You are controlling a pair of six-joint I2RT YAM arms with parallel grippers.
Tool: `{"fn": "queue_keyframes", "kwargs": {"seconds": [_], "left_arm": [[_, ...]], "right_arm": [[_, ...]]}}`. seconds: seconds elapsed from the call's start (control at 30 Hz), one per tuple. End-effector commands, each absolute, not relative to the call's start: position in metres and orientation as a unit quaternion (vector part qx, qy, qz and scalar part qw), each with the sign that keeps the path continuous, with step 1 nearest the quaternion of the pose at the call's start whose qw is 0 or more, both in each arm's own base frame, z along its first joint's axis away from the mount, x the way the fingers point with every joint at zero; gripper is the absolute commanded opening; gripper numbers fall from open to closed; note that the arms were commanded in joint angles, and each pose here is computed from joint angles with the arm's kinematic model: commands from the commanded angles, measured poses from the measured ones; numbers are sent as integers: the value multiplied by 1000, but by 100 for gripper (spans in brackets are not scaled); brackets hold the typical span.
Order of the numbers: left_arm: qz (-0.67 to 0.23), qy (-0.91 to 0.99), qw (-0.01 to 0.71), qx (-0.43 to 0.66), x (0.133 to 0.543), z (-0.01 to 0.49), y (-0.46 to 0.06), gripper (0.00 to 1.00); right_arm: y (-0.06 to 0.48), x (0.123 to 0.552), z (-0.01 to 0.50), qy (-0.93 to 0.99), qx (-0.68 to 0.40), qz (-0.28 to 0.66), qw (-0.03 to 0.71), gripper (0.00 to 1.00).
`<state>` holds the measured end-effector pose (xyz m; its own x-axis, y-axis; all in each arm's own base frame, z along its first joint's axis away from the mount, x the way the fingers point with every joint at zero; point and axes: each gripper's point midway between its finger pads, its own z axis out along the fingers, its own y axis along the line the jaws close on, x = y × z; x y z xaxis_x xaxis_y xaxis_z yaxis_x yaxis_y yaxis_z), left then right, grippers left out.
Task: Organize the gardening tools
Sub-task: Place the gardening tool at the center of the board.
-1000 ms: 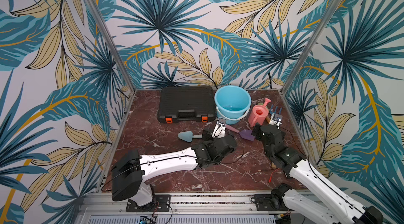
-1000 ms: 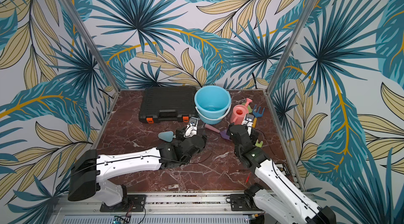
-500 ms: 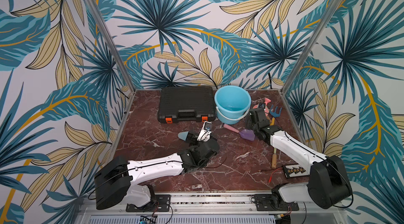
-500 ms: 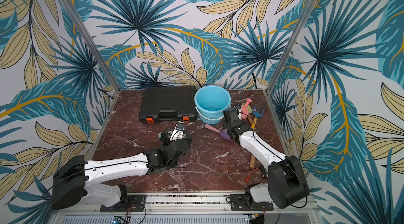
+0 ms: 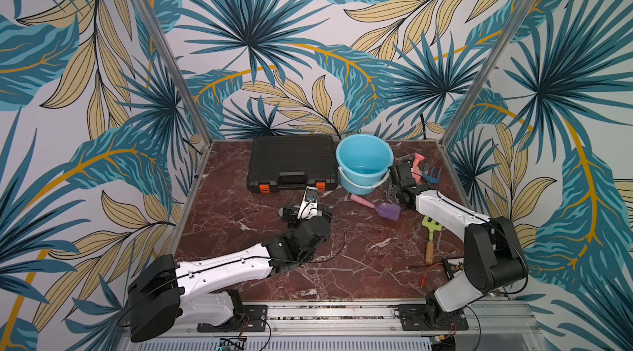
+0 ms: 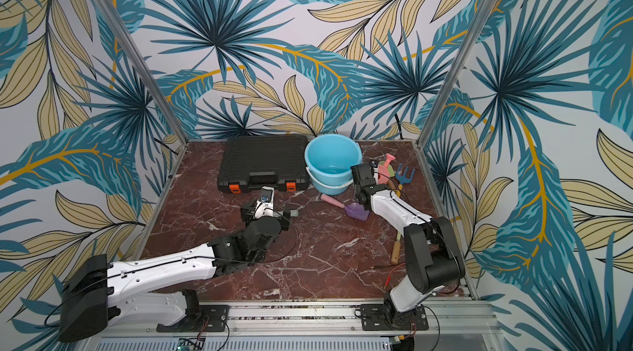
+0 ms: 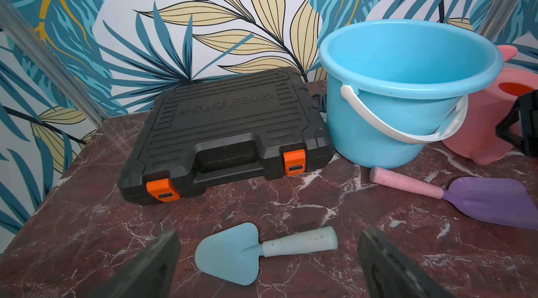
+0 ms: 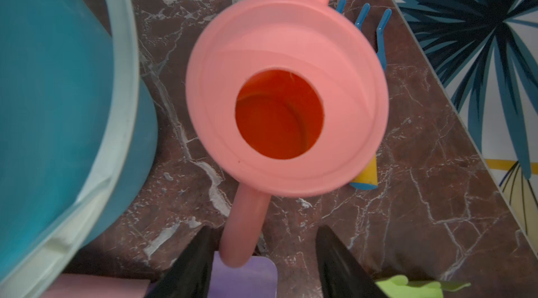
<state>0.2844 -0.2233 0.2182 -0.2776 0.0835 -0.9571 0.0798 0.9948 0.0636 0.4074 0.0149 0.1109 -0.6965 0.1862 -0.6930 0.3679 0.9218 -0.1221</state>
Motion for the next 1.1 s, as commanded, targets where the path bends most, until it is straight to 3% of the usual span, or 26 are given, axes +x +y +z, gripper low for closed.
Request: {"fn": "queue_keyframes", "kwargs": {"seconds": [0.0, 0.13, 0.5, 1.07], "left_arm": [[-9, 798, 601, 42, 284, 222, -220, 100], [-10, 798, 602, 39, 283, 225, -217, 100], [-31, 797, 602, 30, 280, 227, -215, 100], [-36, 800, 598, 34, 280, 225, -218, 100]], "right_arm": [[13, 410, 112, 914, 131, -140, 358, 51], [7, 410, 113, 913, 120, -165, 354, 35], [15, 426, 107, 923, 48, -159, 347, 20], [-12, 447, 83, 929, 44, -120, 346, 23]]}}
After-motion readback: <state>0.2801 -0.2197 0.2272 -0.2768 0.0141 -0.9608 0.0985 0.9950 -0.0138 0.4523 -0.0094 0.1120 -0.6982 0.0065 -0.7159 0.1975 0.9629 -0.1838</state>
